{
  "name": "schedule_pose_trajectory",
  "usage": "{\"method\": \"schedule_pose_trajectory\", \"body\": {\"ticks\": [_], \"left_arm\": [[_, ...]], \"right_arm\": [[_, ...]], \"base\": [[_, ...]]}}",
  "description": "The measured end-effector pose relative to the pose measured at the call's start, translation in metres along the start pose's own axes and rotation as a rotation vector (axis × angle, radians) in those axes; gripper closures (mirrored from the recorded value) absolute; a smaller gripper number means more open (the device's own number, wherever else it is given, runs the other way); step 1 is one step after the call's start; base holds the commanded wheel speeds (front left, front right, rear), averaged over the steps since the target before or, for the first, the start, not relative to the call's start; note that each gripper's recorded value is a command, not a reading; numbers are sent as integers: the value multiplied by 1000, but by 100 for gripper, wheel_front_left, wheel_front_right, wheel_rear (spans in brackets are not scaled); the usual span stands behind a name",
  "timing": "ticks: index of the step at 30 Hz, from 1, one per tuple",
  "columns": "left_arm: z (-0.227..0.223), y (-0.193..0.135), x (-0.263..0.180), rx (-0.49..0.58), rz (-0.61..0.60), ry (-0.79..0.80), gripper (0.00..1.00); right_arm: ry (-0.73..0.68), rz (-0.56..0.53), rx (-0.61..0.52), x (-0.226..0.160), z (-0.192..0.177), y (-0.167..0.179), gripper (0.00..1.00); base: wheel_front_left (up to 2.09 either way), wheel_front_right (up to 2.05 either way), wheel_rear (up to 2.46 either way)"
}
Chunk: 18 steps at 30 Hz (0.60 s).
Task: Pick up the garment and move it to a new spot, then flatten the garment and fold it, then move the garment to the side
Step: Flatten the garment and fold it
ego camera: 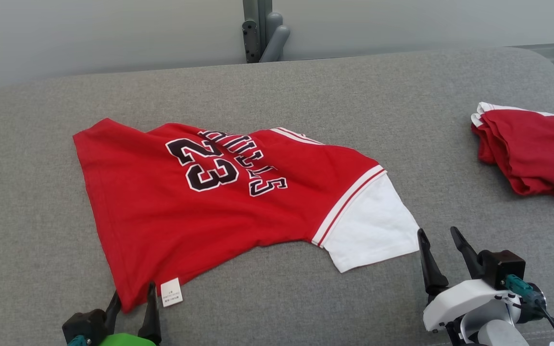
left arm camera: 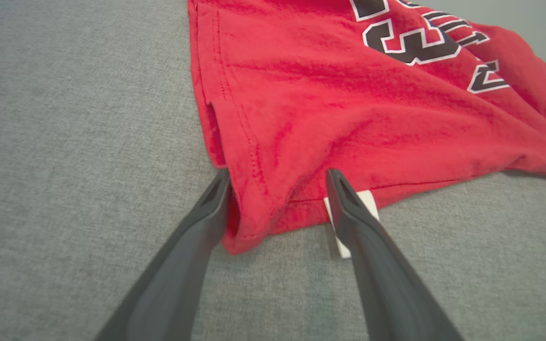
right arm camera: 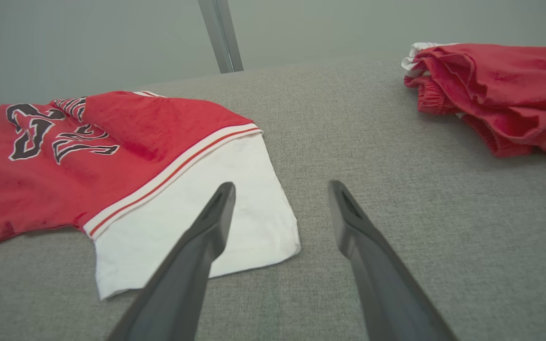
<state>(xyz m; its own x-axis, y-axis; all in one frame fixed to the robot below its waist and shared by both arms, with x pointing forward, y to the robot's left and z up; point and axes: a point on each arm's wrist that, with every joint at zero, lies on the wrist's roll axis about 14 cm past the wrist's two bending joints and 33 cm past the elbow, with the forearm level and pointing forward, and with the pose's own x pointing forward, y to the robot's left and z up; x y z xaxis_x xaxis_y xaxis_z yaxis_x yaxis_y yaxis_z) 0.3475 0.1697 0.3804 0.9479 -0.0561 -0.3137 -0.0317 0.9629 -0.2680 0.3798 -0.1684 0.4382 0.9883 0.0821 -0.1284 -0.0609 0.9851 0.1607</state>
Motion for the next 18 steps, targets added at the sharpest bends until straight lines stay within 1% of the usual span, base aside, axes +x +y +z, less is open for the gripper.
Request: {"method": "schedule_pose_trajectory", "body": {"ticks": [10,11,13,15,16,17,18], "left_arm": [[1,-5,-1,5,-18,-4,0],[1,-6,-1,5,-20,-6,3],[1,-7,-1,6,-22,-6,43],[-1,-7,-3,5,-22,-1,72],[-2,-6,-4,4,-20,1,91],[-3,-5,-4,3,-17,4,100],[-4,-3,-5,2,-11,7,100]], "right_arm": [[5,-10,9,-1,-2,-3,0],[6,-11,10,-1,-2,-3,0],[7,-13,13,-1,-3,-4,0],[10,-14,15,-2,-4,-4,0],[11,-15,16,-1,-4,-4,0],[13,-15,16,-1,-4,-4,0],[15,-16,17,-1,-5,-4,0]], "base": [[0,0,0],[0,0,0],[0,0,0],[0,0,0],[0,0,0],[0,0,0],[0,0,0]]}}
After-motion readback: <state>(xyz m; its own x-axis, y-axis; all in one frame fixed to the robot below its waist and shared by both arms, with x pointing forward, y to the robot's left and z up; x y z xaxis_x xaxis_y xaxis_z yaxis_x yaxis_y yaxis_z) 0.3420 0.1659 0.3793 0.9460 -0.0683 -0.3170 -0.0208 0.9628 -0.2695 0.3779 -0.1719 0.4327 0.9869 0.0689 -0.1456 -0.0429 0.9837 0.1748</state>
